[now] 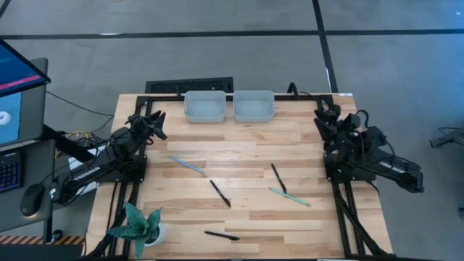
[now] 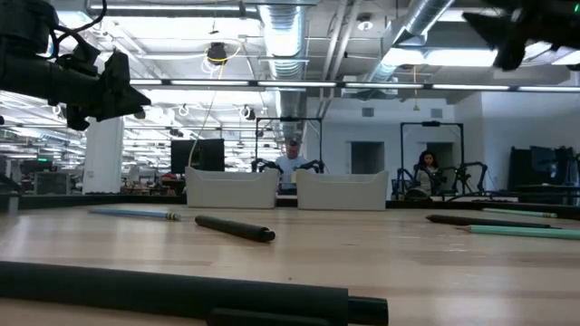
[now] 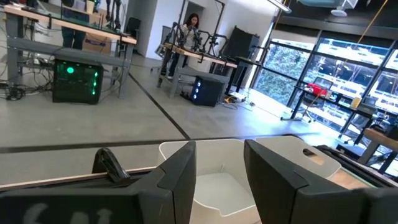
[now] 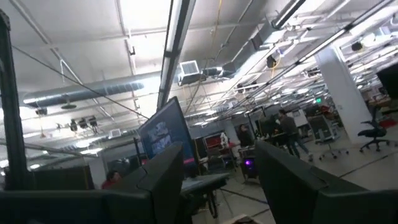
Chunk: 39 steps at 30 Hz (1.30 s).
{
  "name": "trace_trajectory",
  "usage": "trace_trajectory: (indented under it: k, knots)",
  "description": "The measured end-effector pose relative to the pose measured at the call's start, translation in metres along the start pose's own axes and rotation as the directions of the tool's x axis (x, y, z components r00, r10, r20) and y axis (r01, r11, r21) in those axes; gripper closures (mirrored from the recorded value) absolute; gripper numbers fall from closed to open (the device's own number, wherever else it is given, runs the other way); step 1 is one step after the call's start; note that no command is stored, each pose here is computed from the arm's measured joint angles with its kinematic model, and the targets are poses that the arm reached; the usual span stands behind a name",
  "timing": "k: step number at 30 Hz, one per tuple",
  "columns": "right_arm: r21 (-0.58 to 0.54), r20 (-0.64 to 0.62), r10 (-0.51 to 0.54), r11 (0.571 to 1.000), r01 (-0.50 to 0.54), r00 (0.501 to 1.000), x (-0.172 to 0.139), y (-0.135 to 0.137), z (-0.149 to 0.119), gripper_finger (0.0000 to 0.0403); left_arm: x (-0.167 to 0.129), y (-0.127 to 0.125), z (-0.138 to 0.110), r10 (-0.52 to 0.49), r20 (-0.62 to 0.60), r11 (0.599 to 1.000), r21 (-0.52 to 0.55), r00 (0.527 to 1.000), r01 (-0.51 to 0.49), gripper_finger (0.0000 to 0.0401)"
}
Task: Sort pens & pencils
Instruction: Put the bottom light green pencil into the right gray bin
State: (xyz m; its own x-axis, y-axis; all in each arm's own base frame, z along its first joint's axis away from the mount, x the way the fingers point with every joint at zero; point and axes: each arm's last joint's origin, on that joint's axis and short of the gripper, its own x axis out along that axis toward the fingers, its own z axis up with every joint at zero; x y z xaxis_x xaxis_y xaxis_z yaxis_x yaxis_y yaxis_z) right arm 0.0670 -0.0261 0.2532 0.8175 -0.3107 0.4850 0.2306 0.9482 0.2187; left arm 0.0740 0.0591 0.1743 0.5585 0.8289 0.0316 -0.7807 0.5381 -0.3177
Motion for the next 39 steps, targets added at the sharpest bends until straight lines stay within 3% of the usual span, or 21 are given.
trace_trajectory:
  k: [7,13,18,24,29,33,39]
  knots:
    - [-0.106,-0.093,-0.024,0.994,0.014,0.995,0.013,0.012,0.046,0.0181,0.0,0.0,0.0,0.0,0.0,1.0,0.0,1.0,0.0,0.0275]
    - [-0.139,-0.304,-0.08,0.99,0.038,0.949,0.04,0.017,0.068,0.0181,0.0,0.0,0.0,0.002,0.0,1.0,-0.001,1.0,-0.002,0.0275]
    - [-0.146,-0.485,-0.125,0.987,0.061,0.866,0.068,0.019,0.076,0.0181,0.0,0.0,0.0,0.003,0.001,1.0,-0.001,1.0,-0.003,0.0275]
    - [-0.132,-0.602,-0.136,0.989,0.07,0.787,0.097,0.022,0.085,0.0181,0.0,0.0,0.0,0.005,0.001,1.0,-0.001,1.0,-0.005,0.0275]
    - [-0.074,-0.67,-0.148,0.988,0.133,0.727,0.114,0.023,0.09,0.0181,0.0,0.0,0.0,0.006,0.001,1.0,-0.001,1.0,-0.006,0.0275]
    - [0.027,-0.737,-0.094,0.986,0.167,0.67,0.126,0.025,0.087,0.0181,0.0,0.0,0.0,0.005,0.001,1.0,-0.001,1.0,-0.005,0.0275]
    - [0.131,-0.87,-0.03,0.948,0.29,0.492,0.135,0.021,0.059,0.0181,0.0,0.0,0.0,0.005,0.001,0.999,0.041,1.0,-0.005,0.0275]
